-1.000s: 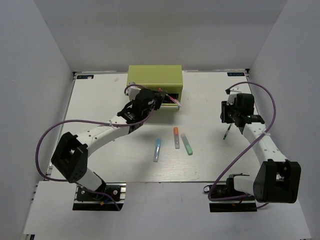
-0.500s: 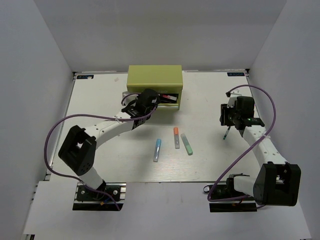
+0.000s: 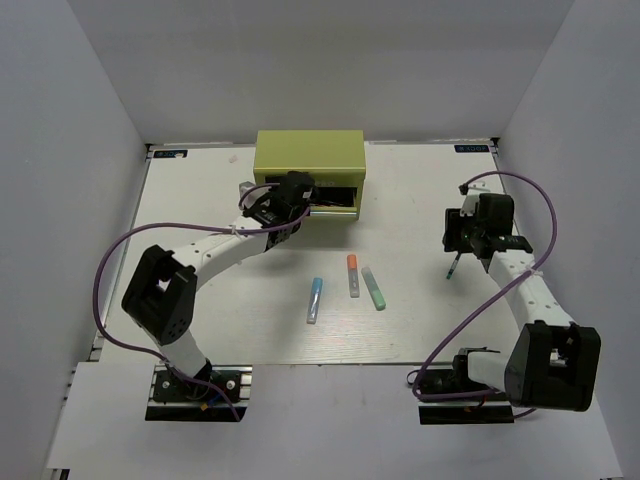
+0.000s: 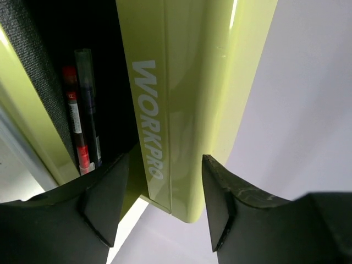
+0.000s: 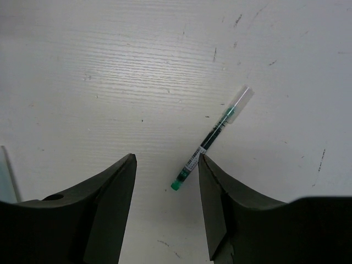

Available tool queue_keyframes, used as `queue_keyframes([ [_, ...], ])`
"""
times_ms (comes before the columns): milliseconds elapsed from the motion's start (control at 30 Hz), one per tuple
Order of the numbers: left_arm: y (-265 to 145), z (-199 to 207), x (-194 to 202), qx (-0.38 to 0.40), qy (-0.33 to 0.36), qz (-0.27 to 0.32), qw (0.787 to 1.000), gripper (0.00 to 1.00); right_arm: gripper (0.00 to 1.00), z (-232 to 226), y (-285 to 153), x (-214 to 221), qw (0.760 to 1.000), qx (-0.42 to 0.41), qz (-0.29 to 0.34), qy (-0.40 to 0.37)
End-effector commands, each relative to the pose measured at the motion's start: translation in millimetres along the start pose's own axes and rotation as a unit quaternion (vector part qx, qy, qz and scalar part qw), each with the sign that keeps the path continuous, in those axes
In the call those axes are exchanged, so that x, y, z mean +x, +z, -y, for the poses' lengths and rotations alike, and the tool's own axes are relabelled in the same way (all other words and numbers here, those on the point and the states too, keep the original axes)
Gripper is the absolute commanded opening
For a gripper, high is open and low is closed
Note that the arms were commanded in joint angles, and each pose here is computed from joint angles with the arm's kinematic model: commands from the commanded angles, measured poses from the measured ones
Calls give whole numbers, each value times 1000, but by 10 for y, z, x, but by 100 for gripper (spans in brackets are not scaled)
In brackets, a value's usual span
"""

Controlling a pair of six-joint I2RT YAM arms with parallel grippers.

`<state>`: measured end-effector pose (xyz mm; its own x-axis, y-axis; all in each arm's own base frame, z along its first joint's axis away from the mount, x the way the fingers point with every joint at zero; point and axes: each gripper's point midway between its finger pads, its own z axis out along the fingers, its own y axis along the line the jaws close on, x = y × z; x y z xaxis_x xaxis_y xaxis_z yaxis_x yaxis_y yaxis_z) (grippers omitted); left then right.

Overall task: Sort the stationery into containers
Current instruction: Place the stationery into the container, then grab a piece of stationery with the right arm

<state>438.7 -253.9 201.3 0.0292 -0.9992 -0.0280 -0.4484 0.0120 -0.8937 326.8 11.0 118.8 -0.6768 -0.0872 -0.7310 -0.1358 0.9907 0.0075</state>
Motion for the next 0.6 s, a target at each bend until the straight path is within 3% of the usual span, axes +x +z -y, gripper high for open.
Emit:
queue_keyframes([
  [0, -156, 179, -109, 18, -15, 5, 1000, 66, 55, 59, 18, 95, 999, 11, -22, 31],
  [67, -220, 268, -96, 35, -15, -7, 999, 66, 55, 108, 50, 152, 998, 18, -35, 40],
  [167, -411, 383, -10, 62, 49, -33, 996, 64, 52, 182, 92, 210, 997, 30, -48, 53],
  [200, -511, 422, 91, 76, 114, -57, 989, 61, 52, 197, 95, 216, 997, 32, -50, 54],
  [267, -684, 617, 173, 101, 178, -86, 975, 57, 51, 227, 137, 300, 995, 36, -68, 57],
  [300, -718, 486, 183, 85, 268, -100, 954, 57, 51, 241, 166, 331, 995, 38, -75, 61],
  [333, -819, 563, 240, 94, 306, -112, 941, 55, 49, 296, 179, 376, 993, 54, -84, 61],
  [367, -826, 338, 186, 57, 351, -121, 927, 55, 49, 303, 201, 413, 993, 56, -88, 61],
  [567, -1117, -310, -59, 59, 472, -179, 861, 68, 48, 371, 428, 625, 988, 71, -121, 62],
])
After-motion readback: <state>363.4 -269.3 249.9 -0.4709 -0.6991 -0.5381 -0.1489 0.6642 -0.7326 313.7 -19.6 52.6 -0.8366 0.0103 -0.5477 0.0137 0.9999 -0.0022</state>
